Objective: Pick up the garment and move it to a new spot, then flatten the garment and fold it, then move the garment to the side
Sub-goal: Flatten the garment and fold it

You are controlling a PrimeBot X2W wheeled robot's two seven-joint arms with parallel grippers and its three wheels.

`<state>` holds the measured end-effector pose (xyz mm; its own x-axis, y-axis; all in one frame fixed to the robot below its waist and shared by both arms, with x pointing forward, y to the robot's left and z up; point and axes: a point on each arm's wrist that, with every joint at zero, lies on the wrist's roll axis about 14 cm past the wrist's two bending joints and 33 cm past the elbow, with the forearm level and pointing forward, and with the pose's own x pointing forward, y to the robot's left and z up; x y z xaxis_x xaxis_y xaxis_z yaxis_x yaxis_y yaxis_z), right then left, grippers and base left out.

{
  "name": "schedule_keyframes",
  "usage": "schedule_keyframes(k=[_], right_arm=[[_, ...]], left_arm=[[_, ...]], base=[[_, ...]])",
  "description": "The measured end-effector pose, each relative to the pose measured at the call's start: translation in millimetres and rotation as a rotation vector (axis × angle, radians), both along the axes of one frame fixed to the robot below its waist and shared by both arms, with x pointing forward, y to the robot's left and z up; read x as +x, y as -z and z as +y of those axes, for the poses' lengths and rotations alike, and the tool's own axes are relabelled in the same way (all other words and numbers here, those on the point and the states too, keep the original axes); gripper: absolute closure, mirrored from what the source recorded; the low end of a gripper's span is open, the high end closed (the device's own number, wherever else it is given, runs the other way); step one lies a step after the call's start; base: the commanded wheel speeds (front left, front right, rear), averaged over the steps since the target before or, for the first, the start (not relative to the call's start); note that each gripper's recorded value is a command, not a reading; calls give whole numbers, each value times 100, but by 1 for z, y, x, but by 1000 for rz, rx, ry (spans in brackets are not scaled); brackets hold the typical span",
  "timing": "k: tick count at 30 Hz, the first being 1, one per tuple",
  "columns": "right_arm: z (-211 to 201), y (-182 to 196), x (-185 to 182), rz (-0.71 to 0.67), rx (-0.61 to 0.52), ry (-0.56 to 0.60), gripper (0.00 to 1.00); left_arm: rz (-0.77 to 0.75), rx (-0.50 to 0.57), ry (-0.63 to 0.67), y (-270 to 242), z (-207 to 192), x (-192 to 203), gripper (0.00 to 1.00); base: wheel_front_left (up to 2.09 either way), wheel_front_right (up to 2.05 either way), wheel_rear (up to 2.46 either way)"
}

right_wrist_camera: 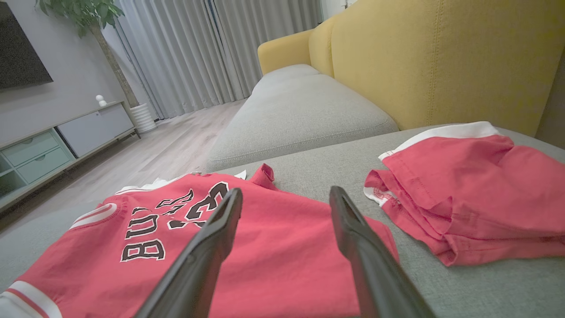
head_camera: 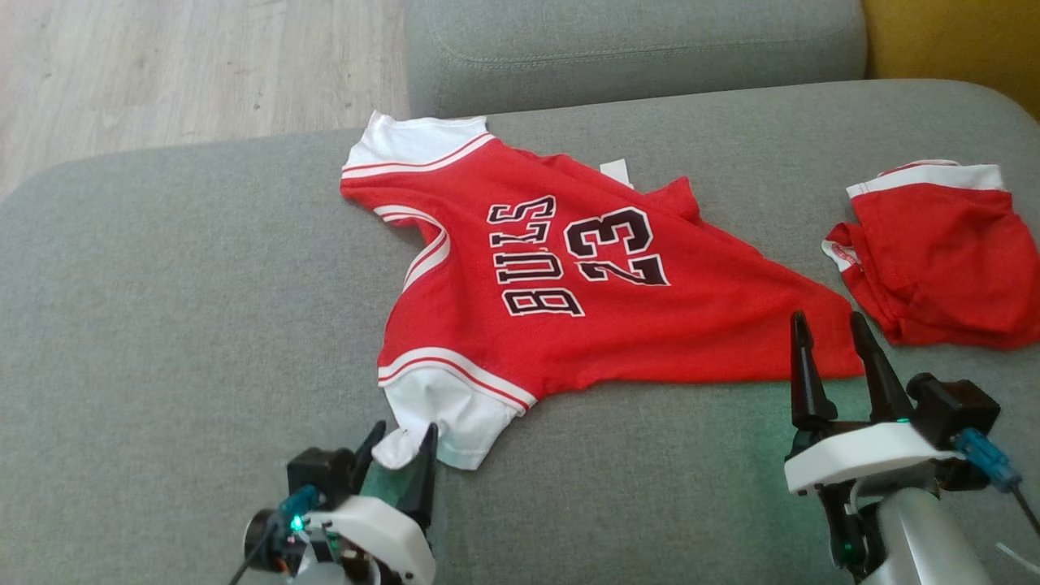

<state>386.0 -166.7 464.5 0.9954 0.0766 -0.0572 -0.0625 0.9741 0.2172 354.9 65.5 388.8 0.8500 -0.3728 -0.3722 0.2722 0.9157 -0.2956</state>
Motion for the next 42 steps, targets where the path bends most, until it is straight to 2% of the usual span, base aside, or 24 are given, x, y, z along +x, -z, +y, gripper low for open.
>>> schedule_keyframes(k=[19,29,31,32,33,42], right_arm=[[1,2,-2,7,6,-3,0],[1,4,-3,15,5,-1,0],[1,5,-2,17,5,-1,0],[1,5,-2,18,6,-2,0],[1,5,-2,19,6,-2,0],[3,3,-2,12,10,-7,0]], left_arm=[[-22,76,52,0,-3,-9,0],[73,114,84,19,-6,-22,0],[74,113,84,19,-6,-22,61],[75,113,84,20,-6,-22,95],[71,111,82,19,-6,-22,100],[-18,44,-2,-2,4,-8,100]], base=[[0,0,0],[0,0,0],[0,0,0],[0,0,0],[0,0,0],[0,0,0]])
